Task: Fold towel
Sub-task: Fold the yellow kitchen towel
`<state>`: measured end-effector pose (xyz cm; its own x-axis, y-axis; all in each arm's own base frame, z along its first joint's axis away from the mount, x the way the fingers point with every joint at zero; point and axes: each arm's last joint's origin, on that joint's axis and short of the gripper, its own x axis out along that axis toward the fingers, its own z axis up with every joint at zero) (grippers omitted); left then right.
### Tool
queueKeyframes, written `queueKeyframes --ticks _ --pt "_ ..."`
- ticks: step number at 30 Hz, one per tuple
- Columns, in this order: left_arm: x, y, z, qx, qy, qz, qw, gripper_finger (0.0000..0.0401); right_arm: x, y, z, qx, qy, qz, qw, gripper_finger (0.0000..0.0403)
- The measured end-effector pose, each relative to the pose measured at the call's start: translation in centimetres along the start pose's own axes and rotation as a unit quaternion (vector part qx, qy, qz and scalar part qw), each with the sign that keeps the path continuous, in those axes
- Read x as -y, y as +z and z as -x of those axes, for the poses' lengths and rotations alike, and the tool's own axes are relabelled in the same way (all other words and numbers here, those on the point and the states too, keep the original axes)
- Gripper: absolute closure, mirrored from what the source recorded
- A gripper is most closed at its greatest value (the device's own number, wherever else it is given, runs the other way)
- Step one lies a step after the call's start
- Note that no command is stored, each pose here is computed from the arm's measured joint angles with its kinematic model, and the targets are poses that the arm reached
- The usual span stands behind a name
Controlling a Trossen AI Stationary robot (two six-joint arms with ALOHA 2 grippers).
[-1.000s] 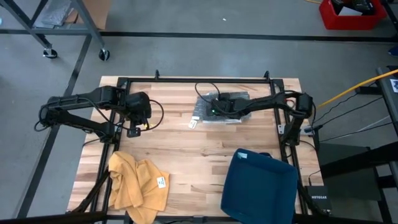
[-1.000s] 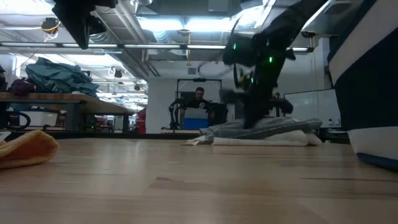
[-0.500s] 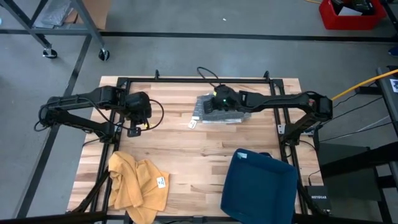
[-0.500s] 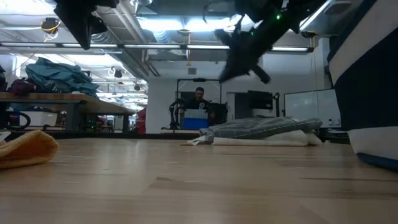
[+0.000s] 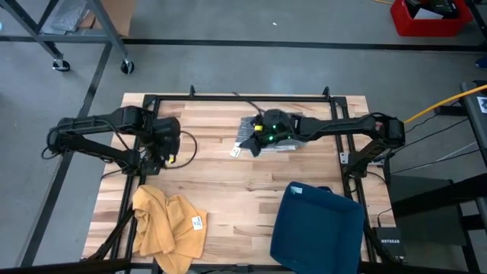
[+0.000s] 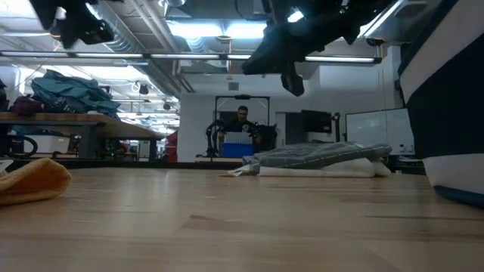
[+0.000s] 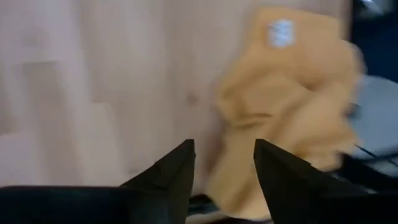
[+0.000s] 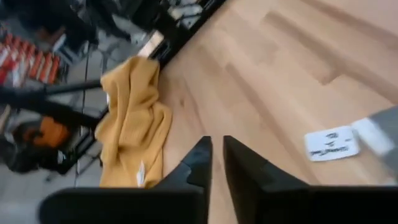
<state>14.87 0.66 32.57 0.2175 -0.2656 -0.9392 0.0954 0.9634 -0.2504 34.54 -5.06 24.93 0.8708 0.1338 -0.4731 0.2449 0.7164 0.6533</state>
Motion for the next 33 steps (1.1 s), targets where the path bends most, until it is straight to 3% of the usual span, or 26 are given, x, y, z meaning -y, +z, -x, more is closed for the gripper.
queueKeyframes --ticks 4,9,16,24,33 --pt "1.9 -0.1 -0.4 -0.015 -0.059 -0.062 0.996 0.0236 -1.2 -1.9 -1.4 -0.027 0.002 0.016 1.000 0.0307" --pt "4.7 -0.2 -1.1 -0.037 -0.084 -0.141 0.986 0.0244 -2.5 -4.3 -3.0 -0.039 -0.018 0.037 0.998 0.0265" --pt "9.2 0.1 -2.5 -0.027 -0.111 -0.185 0.976 0.0246 -5.2 -7.8 -5.0 -0.058 0.025 0.070 0.996 0.0249" --pt "14.8 0.1 -6.0 -0.026 -0.049 -0.255 0.965 0.0246 -9.2 -11.9 -6.3 -0.030 0.099 0.104 0.989 0.0251" --pt "20.6 -0.7 -12.9 -0.071 -0.014 -0.299 0.951 0.0246 -11.5 -15.4 -6.4 0.039 0.055 0.076 0.995 0.0251"
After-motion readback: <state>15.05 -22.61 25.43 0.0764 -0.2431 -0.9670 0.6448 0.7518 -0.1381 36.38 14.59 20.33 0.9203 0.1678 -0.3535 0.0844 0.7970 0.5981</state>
